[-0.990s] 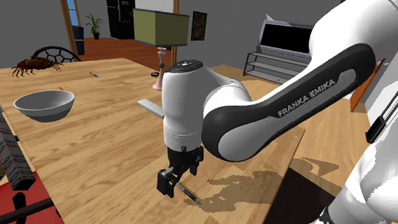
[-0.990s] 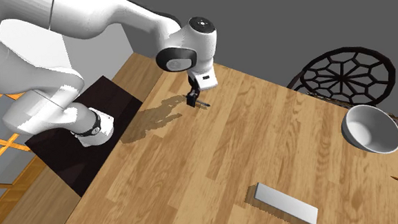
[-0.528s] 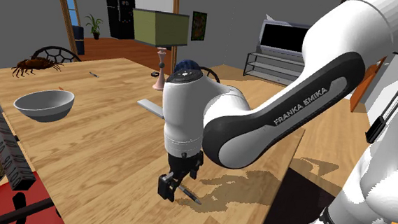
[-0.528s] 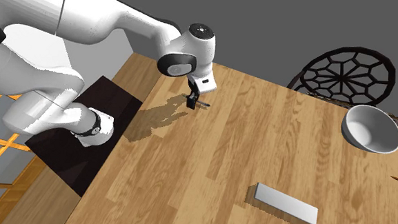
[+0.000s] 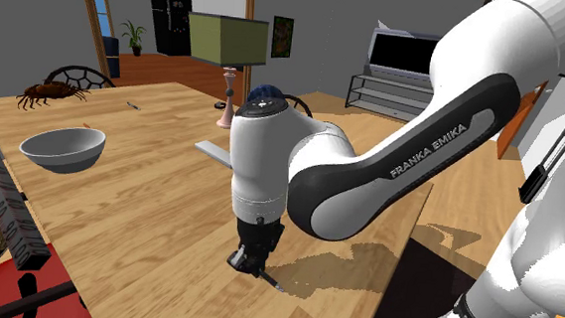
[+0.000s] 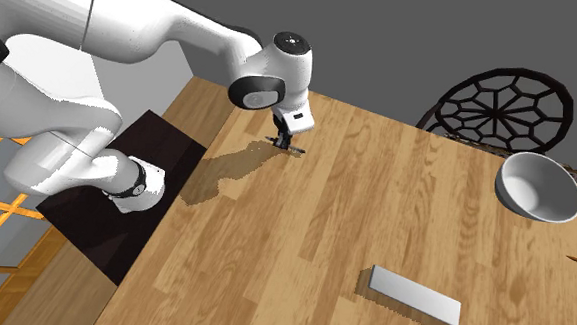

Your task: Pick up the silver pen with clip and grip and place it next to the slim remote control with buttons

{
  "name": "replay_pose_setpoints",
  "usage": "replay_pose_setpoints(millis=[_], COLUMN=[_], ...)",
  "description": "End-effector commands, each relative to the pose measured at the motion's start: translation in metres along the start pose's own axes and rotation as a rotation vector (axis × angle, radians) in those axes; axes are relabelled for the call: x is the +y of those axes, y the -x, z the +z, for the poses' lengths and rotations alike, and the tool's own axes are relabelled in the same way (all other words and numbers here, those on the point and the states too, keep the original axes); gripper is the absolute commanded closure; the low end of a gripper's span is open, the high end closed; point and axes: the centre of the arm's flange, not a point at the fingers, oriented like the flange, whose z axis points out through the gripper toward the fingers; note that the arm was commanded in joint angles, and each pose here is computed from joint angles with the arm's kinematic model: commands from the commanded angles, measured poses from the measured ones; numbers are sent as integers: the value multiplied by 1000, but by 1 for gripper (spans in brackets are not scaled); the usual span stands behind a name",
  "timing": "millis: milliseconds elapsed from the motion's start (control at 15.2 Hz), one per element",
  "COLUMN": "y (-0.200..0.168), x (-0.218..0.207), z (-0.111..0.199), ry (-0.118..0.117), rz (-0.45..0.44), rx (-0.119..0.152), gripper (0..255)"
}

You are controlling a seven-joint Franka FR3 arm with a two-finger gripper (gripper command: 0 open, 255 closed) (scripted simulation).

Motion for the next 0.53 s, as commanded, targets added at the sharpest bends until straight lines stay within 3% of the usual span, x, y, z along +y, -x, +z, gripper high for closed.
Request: replay_pose_setpoints(millis=[0, 462], y=[0, -1], x=[3, 5], z=[3, -13], ry=[5, 5], rz=[4, 4], rx=[-7, -7], gripper=[255, 255])
